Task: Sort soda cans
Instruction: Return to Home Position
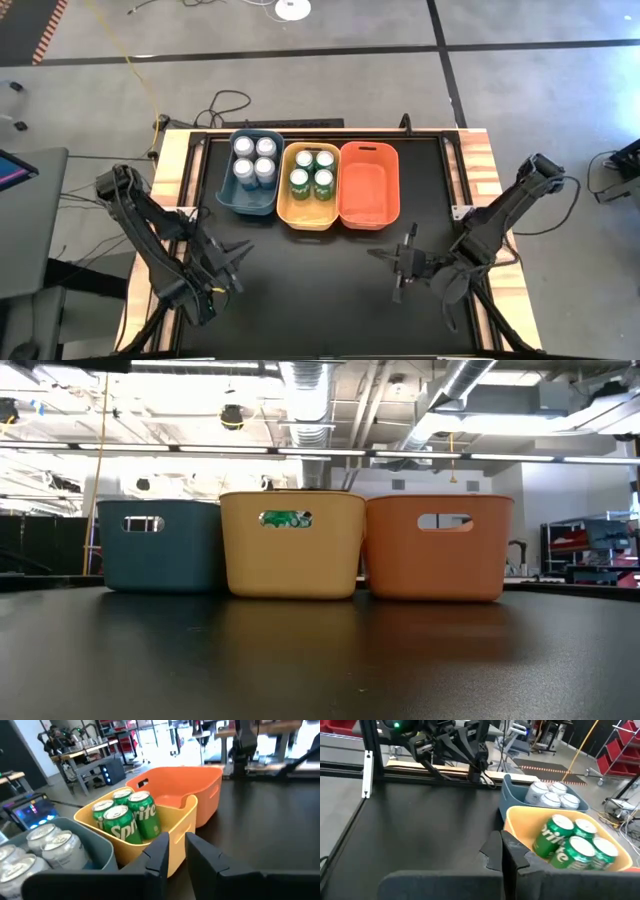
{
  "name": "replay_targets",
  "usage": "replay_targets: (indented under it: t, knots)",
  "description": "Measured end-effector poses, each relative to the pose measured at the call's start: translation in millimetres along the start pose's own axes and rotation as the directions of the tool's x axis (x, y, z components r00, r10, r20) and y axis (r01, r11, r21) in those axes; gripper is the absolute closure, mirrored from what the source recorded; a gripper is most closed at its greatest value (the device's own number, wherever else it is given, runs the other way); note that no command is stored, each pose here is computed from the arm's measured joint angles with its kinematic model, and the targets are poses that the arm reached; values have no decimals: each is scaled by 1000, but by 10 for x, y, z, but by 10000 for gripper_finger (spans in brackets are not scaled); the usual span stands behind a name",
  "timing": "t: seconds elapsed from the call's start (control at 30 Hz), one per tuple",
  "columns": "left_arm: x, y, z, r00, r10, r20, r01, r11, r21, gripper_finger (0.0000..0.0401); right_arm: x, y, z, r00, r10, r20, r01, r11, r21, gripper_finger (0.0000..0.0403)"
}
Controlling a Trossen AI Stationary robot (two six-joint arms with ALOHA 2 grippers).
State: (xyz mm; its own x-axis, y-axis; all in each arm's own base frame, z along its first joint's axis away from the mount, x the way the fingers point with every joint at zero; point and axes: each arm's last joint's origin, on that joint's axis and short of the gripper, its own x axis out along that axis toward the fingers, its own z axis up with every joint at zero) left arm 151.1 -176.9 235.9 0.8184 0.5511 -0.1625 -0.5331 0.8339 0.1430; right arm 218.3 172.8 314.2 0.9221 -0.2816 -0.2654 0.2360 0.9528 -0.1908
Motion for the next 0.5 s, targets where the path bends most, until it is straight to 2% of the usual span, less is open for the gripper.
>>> replay_targets:
  t: [0.2,0.33,0.4,0.5]
  knots:
    - [69,99,-177,1000,-1,16,2,997,-79,372,-180,-191,102,999,-12,30,11,1000,26,397]
    - [200,14,-310,998,-20,-57,15,996,-92,387,-275,-296,118,999,-29,30,29,999,17,397]
    - [294,-68,-355,991,-69,-111,61,995,-78,390,-298,-322,121,999,-30,30,30,999,22,398]
    - [464,-186,-359,969,-203,-143,194,978,-78,391,-297,-336,100,999,-36,16,36,999,14,398]
